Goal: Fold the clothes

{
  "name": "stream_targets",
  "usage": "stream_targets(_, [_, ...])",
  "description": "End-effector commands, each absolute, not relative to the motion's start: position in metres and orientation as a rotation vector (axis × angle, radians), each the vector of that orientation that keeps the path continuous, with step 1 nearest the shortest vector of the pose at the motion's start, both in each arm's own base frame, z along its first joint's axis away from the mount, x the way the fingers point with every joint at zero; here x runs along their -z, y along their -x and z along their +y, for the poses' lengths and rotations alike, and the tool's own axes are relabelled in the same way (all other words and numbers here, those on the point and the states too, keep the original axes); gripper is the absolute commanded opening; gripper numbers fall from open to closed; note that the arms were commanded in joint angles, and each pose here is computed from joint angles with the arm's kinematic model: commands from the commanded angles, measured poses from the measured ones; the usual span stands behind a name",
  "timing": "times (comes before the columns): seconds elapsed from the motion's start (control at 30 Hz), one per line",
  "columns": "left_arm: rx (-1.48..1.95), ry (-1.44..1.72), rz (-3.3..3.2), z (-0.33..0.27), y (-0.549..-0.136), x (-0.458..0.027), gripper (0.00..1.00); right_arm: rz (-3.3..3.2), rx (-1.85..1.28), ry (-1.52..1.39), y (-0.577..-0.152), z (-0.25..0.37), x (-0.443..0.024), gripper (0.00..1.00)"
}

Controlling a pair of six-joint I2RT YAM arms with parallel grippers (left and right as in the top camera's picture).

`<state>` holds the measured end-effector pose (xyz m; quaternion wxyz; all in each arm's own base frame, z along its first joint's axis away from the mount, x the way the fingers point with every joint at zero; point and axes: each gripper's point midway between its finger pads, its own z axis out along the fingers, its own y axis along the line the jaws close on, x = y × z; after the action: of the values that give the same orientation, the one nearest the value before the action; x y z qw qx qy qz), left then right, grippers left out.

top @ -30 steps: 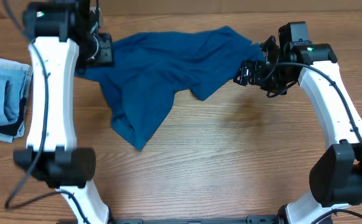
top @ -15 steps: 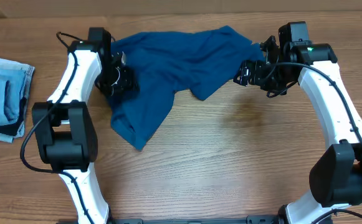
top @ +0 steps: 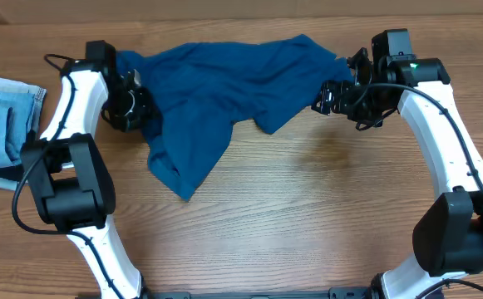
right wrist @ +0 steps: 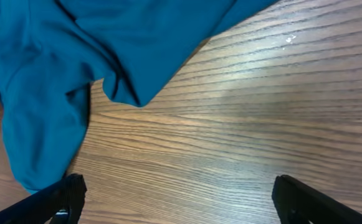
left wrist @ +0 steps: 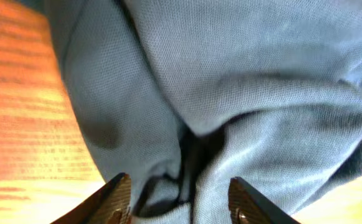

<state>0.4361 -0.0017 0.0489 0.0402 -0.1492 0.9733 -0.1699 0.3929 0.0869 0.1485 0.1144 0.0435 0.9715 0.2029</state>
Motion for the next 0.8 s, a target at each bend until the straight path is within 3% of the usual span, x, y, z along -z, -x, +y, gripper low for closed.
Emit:
stream_targets(0.0, [0.522, 0.348, 2.940, -0.024, -0.446, -0.061, 0.57, 2.819, -0.585, -0.120, -0.397, 0.084, -0.156, 1.00])
stream_targets(0.27, [0.527, 0.263, 2.960, -0.068, -0.440, -0.041, 0.57, 2.826, -0.585, -0.123, -0.395, 0.084, -0.156, 1.00])
stream_targets(0.33, [0.512, 0.271, 2.979, -0.066, -0.436, -0.039, 0.52, 2.831, -0.585, -0.124, -0.394, 0.084, -0.155, 1.00])
stream_targets(0.53, [0.414, 0.332, 3.016, -0.041, -0.428, -0.035, 0.53, 2.836, -0.586, -0.125, -0.393, 0.084, -0.155, 1.00])
stream_targets(0.6, [0.461, 0.332, 2.997, -0.043, -0.432, -0.037, 0.42, 2.836, -0.585, -0.126, -0.393, 0.084, -0.155, 1.00])
stream_targets(0.63, [0.522, 0.321, 2.976, -0.050, -0.435, -0.039, 0.19, 2.835, -0.586, -0.125, -0.393, 0.084, -0.155, 1.00])
stream_targets(0.67, [0.585, 0.303, 2.959, -0.058, -0.438, -0.042, 0.11, 2.834, -0.586, -0.125, -0.393, 0.084, -0.155, 1.00])
stream_targets(0.7, [0.696, 0.253, 2.929, -0.073, -0.441, -0.049, 0.04, 2.835, -0.586, -0.125, -0.393, 0.084, -0.155, 1.00])
stream_targets(0.77, [0.886, 0.188, 2.878, -0.101, -0.443, -0.063, 0.04, 2.835, -0.585, -0.125, -0.393, 0.084, -0.155, 1.00])
